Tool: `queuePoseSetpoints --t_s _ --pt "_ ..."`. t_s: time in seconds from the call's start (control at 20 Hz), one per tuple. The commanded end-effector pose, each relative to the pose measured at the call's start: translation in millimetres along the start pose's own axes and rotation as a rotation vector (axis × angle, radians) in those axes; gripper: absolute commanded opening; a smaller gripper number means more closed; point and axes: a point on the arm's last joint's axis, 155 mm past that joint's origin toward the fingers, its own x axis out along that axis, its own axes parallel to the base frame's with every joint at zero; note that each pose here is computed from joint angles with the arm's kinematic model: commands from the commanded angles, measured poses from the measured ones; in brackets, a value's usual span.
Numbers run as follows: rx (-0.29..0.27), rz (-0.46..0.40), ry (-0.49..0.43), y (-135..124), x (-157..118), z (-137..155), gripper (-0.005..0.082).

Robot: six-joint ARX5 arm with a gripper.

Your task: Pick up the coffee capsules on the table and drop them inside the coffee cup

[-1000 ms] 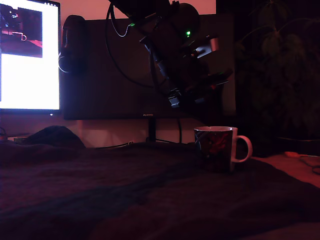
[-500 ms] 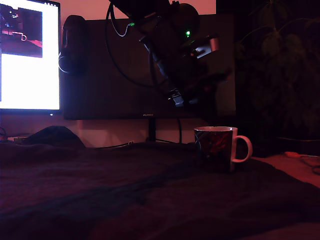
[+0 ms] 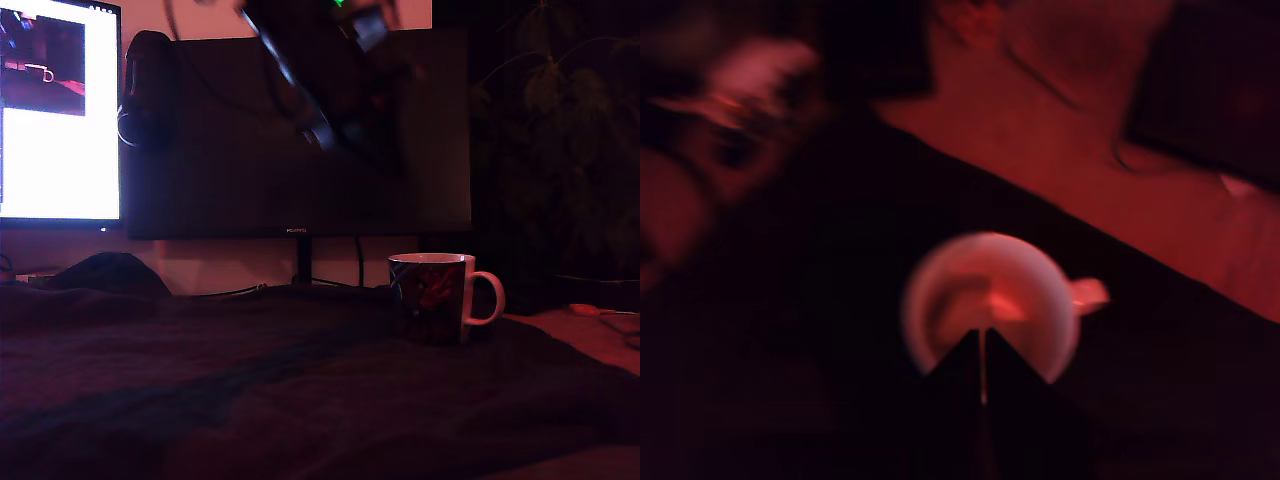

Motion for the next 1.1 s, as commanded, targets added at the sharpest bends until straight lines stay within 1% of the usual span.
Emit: queuePoseSetpoints --t_s 0.0,0.2,0.35,0.5,0.65,0.8,0.9,0.95,1.05 --pt "0.009 0.010 -0.017 5 -9 5 -0.0024" --pt "-0.014 0.027 0.013 20 -16 -7 -0.0024" --pt "-0.025 0.014 0.035 22 -14 -24 -0.0024" --pt "-0.037 0.025 0.025 25 -16 -43 -0.0024" --pt "-0.064 0.043 0.003 30 -23 -66 -0.0024" --pt "-0.126 0.074 -0.040 38 -35 -90 -0.0024" --pt "-0.146 0.097 -0.067 44 -44 -104 -0.0024" --pt "-0.170 0.104 -0.075 47 -47 -113 -0.0024" --pt "-0.200 0.112 -0.088 54 -54 -128 -0.0024"
